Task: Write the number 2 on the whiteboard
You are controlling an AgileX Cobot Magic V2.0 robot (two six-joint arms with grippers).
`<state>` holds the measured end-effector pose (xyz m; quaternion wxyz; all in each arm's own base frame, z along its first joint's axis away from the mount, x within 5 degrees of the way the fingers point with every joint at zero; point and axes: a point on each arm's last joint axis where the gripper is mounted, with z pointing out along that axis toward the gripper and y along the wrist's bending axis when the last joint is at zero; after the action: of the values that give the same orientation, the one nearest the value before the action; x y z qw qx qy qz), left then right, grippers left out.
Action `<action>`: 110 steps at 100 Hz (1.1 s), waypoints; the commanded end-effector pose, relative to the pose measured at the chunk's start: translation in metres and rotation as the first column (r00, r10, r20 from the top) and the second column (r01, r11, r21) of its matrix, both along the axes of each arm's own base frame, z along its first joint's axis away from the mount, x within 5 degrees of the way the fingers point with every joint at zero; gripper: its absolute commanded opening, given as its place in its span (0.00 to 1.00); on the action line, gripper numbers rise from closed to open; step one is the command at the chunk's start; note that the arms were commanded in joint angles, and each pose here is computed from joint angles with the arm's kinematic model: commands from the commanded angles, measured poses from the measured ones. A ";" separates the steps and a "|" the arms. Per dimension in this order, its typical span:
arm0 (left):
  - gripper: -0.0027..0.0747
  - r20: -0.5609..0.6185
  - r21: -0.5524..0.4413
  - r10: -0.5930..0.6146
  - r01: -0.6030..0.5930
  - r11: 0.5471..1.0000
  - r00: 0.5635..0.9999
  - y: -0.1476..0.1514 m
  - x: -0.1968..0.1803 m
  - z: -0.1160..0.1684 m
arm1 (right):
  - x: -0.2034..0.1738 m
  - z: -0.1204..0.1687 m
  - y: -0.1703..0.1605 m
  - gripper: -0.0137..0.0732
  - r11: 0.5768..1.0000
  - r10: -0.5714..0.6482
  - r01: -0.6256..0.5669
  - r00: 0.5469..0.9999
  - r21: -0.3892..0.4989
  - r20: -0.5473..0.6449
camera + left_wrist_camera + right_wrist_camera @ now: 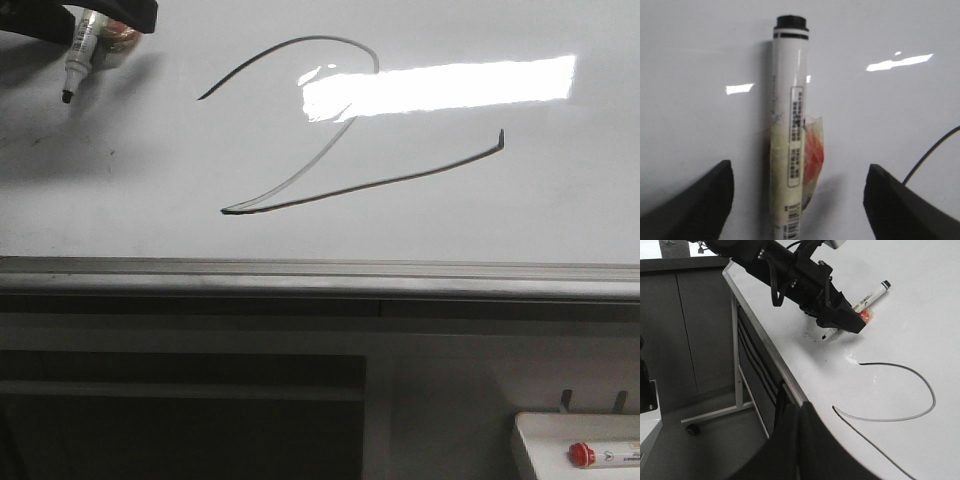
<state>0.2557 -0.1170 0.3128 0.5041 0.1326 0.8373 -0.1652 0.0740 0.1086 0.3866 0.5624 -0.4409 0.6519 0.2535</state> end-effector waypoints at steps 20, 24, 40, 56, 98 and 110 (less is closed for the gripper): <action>0.71 0.224 -0.100 0.015 0.008 0.995 0.974 0.021 -0.046 0.066 | 0.004 0.017 -0.001 0.08 0.990 -0.050 0.040 0.996 0.133 0.076; 0.71 0.261 -0.106 0.014 0.014 0.994 0.965 0.026 -0.058 0.075 | 0.004 0.015 -0.001 0.08 0.990 -0.052 0.042 0.996 0.133 0.075; 0.65 0.366 -0.091 -0.004 0.040 0.995 0.930 0.044 -0.102 0.097 | 0.001 0.007 -0.006 0.08 0.993 -0.056 0.046 0.994 0.111 0.095; 0.49 0.430 -0.068 -0.020 0.055 0.996 0.902 0.068 -0.159 0.088 | -0.012 -0.013 -0.029 0.08 0.988 -0.101 0.074 0.973 0.133 0.209; 0.01 0.510 -0.096 -0.052 0.117 0.989 0.859 0.105 -0.257 0.015 | -0.047 -0.093 -0.079 0.08 0.965 -0.226 0.160 0.908 0.206 0.352; 0.01 0.512 -0.094 -0.053 0.117 0.989 0.857 0.106 -0.259 0.006 | -0.050 -0.095 -0.081 0.08 0.961 -0.228 0.154 0.911 0.231 0.343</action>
<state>0.0015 -0.0143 0.3123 0.6758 0.1911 0.6858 -0.1910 0.0257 0.0300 0.2779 0.7041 -0.3845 0.5734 0.1665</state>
